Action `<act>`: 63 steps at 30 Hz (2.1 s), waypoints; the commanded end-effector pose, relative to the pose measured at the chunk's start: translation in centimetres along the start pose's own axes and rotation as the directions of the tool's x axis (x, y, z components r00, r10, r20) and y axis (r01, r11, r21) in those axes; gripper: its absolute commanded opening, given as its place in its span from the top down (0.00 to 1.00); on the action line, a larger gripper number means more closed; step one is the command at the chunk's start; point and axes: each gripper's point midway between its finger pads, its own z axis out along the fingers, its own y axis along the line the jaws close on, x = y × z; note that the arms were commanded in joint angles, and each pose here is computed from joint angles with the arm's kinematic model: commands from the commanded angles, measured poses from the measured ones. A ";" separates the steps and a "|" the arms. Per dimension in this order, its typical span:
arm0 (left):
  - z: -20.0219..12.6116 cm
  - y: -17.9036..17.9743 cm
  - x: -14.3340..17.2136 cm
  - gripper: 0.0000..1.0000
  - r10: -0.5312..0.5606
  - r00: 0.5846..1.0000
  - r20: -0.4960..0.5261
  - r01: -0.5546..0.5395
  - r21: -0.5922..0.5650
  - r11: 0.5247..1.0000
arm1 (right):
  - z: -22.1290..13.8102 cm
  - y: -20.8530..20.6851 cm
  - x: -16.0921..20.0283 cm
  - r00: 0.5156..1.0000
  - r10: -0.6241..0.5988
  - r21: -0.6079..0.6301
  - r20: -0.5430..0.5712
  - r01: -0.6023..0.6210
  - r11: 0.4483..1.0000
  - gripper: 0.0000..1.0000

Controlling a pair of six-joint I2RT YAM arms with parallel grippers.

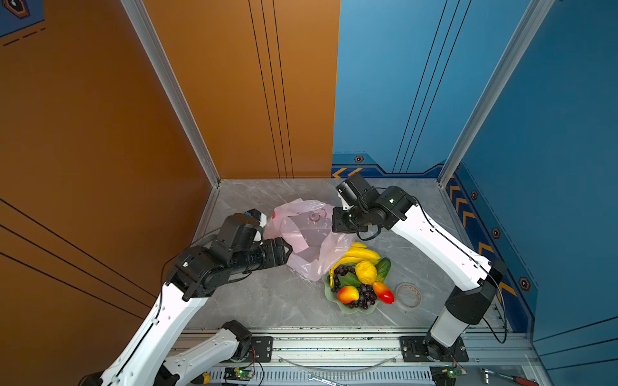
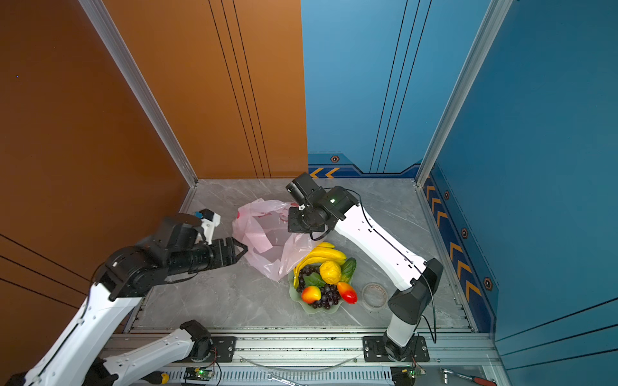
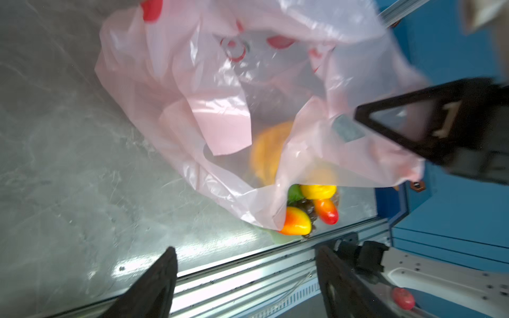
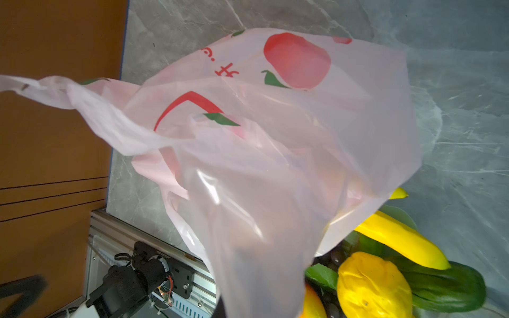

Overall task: Place the fruits into the plastic bag
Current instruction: Open the plastic bag at the center of the table, then shake the plastic bag at the center of the table.

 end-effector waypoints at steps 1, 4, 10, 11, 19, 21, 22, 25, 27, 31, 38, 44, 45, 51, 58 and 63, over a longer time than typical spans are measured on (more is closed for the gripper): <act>2.7 2.1 0.4 0.15 0.078 0.996 -0.040 -0.084 -0.188 0.979 | -0.5 1.1 0.7 1.000 0.003 -0.014 -0.025 -0.003 1.000 1.00; 4.3 1.9 -0.4 0.05 0.159 0.985 -0.073 -0.172 -0.250 0.953 | -0.5 1.4 1.1 1.000 -0.004 -0.011 -0.027 0.004 1.000 1.00; 5.2 2.6 -3.3 0.02 0.241 0.970 -0.036 -0.235 -0.385 0.892 | -0.5 1.3 1.5 1.000 -0.005 -0.002 -0.027 0.005 1.000 1.00; 5.1 2.6 -3.8 0.02 0.250 0.968 -0.026 -0.239 -0.398 0.886 | -0.4 1.3 1.6 1.000 -0.004 0.001 -0.029 0.004 1.000 1.00; 7.6 2.5 -5.5 0.02 0.277 0.959 -0.060 -0.276 -0.423 0.863 | 0.0 1.5 1.7 0.999 -0.001 -0.004 -0.036 0.001 1.000 1.00; 8.6 2.3 -5.5 0.01 0.270 0.960 -0.074 -0.276 -0.409 0.870 | -0.1 1.5 1.6 0.999 0.000 -0.003 -0.033 0.000 1.000 1.00; 9.1 2.3 -5.5 0.00 0.272 0.959 -0.083 -0.281 -0.410 0.868 | -0.1 1.4 1.6 0.999 0.003 -0.002 -0.032 -0.003 1.000 1.00; 10.4 2.7 -5.8 0.01 0.271 0.958 -0.095 -0.285 -0.427 0.858 | -0.2 1.5 1.4 1.000 0.007 -0.009 -0.028 -0.007 1.000 1.00; 11.3 2.9 -6.5 0.03 0.271 0.959 -0.083 -0.279 -0.438 0.855 | -0.2 1.6 1.3 1.000 0.010 -0.013 -0.030 -0.010 1.000 1.00; 13.2 2.6 -7.7 0.12 0.271 0.959 -0.089 -0.282 -0.436 0.855 | 0.0 1.2 1.4 0.999 0.014 -0.006 -0.035 -0.014 1.000 1.00; 13.5 4.6 -6.0 0.57 0.249 0.958 -0.144 -0.288 -0.453 0.844 | 0.0 -0.1 0.1 0.999 0.052 -0.001 -0.014 -0.052 0.999 1.00; 11.2 5.4 -6.4 1.00 0.174 0.979 -0.107 -0.202 -0.405 0.892 | 0.1 0.0 -0.9 0.998 0.066 -0.015 -0.006 -0.066 0.998 1.00; 10.1 4.9 -6.8 1.00 0.158 0.983 -0.093 -0.181 -0.378 0.908 | 0.1 0.0 -1.1 0.998 0.068 -0.017 -0.004 -0.068 0.998 1.00; 4.7 4.0 -7.8 1.00 0.028 0.999 -0.042 -0.037 -0.247 0.968 | 0.6 -1.2 -2.1 0.996 0.089 0.009 0.004 -0.089 0.996 1.00; 2.7 1.9 -18.1 1.00 -0.155 0.983 0.102 0.160 -0.050 0.986 | 0.4 -0.7 -12.8 0.976 0.031 -0.018 0.217 -0.028 0.999 1.00; -9.3 -8.8 -26.9 1.00 -0.014 0.866 0.499 -0.074 0.156 0.985 | -14.7 6.4 -20.9 0.684 -0.040 -0.143 0.728 0.209 0.967 1.00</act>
